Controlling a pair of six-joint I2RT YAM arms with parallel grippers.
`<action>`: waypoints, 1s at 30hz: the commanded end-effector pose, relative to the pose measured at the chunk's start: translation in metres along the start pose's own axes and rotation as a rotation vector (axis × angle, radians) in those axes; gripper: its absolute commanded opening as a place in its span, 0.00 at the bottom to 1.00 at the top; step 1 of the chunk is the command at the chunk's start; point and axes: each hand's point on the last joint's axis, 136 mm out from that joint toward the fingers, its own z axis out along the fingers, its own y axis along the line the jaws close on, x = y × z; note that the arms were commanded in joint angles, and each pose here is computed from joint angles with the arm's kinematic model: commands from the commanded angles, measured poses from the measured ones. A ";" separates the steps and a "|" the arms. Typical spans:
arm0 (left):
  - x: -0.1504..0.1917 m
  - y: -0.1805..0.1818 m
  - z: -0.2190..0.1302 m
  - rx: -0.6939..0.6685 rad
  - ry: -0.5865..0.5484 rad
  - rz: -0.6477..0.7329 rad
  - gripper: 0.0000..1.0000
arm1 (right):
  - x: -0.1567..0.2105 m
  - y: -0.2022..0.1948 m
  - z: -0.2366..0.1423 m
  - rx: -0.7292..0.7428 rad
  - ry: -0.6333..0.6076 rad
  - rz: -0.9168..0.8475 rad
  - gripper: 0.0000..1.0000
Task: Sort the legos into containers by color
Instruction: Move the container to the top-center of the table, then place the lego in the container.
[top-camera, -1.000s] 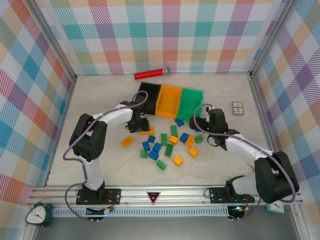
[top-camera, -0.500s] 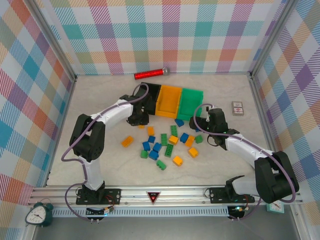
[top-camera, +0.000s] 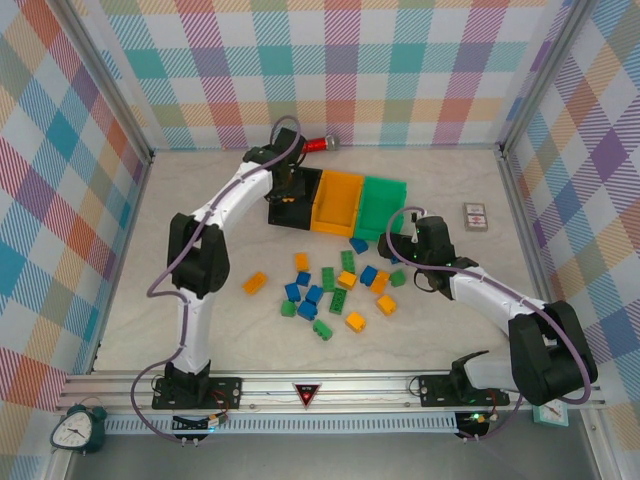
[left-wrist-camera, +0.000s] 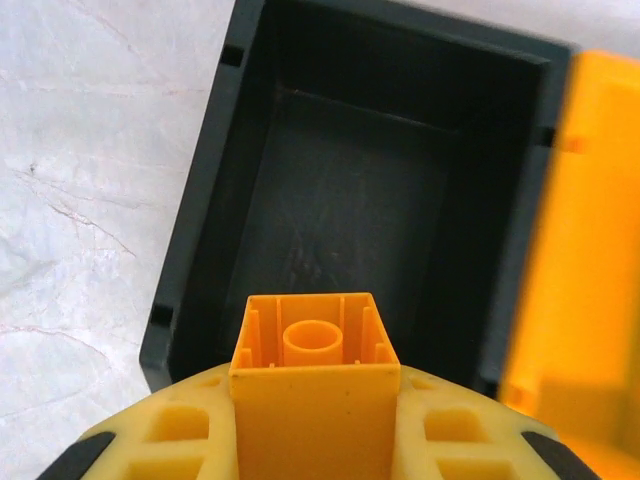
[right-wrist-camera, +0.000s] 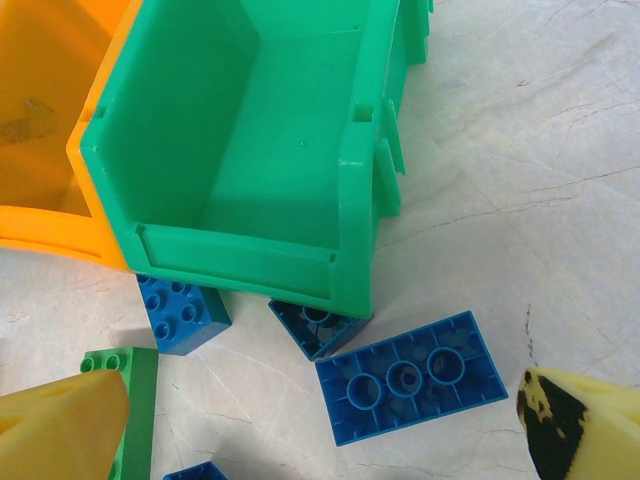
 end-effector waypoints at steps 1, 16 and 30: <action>0.002 0.006 0.008 -0.038 0.035 0.052 0.12 | -0.008 0.006 0.000 -0.005 -0.011 -0.024 1.00; 0.070 0.069 0.021 -0.232 0.134 0.065 0.12 | -0.007 0.008 0.001 -0.009 -0.006 -0.026 1.00; 0.082 0.075 -0.046 -0.172 0.047 0.026 0.53 | -0.006 0.010 0.004 -0.007 0.002 -0.036 1.00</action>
